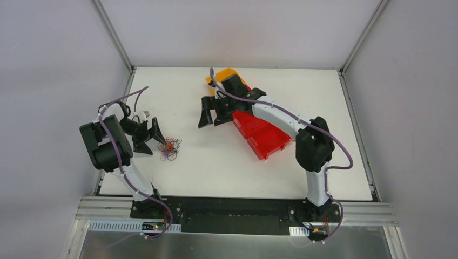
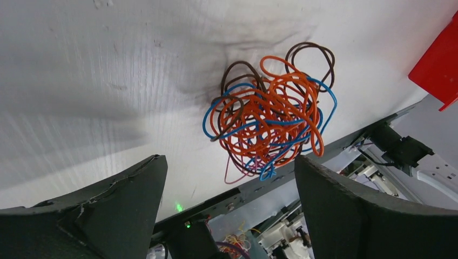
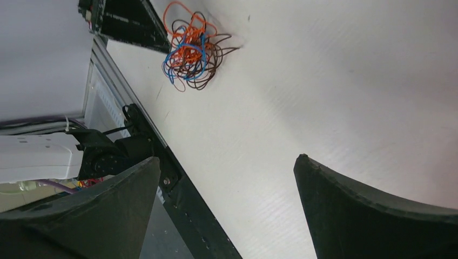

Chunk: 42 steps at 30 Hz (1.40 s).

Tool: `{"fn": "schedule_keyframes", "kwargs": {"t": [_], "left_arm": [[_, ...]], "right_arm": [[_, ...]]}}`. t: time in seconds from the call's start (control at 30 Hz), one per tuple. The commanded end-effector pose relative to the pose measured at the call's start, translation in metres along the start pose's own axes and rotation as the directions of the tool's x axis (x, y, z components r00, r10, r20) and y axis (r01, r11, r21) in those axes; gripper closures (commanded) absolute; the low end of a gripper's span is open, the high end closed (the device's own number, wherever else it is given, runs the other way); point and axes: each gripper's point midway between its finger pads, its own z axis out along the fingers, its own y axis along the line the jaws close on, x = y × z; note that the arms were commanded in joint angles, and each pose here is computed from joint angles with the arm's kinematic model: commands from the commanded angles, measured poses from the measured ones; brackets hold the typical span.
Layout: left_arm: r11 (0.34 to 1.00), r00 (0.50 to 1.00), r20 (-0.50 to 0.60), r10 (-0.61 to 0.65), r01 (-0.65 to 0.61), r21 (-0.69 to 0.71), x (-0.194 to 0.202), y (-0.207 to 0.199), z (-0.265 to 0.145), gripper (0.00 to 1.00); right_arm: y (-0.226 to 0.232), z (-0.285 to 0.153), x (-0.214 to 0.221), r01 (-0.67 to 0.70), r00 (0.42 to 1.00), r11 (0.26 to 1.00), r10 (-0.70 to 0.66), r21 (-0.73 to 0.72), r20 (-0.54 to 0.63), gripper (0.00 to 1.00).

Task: Untangle the cables

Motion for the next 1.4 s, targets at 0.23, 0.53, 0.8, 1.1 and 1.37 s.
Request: {"fn": "schedule_keyframes", "kwargs": {"t": [0.23, 0.53, 0.8, 1.1, 1.37], "left_arm": [[0.993, 0.993, -0.097, 0.069, -0.059, 0.102, -0.003, -0.036, 0.042, 0.63], [0.971, 0.995, -0.089, 0.043, -0.021, 0.239, 0.005, -0.062, 0.039, 1.0], [0.966, 0.996, -0.061, 0.069, -0.052, 0.255, 0.009, -0.071, 0.027, 1.0], [0.983, 0.944, 0.298, 0.142, -0.17, 0.07, -0.019, -0.067, -0.088, 1.0], [0.977, 0.762, 0.615, 0.202, -0.202, -0.071, -0.054, -0.092, -0.212, 1.0]], "right_arm": [[0.036, 0.085, 0.038, 0.087, 0.993, 0.996, -0.087, -0.005, -0.081, 0.01], [0.037, 0.14, 0.071, 0.201, 0.97, 0.98, -0.198, 0.005, -0.143, 0.07], [0.017, 0.162, 0.063, 0.289, 0.953, 0.954, -0.279, 0.084, -0.115, 0.6], [-0.035, 0.088, 0.066, 0.329, 0.941, 0.921, -0.302, 0.211, -0.15, 1.0], [-0.056, 0.052, 0.1, 0.341, 0.935, 0.911, -0.303, 0.231, -0.186, 1.0]]}}
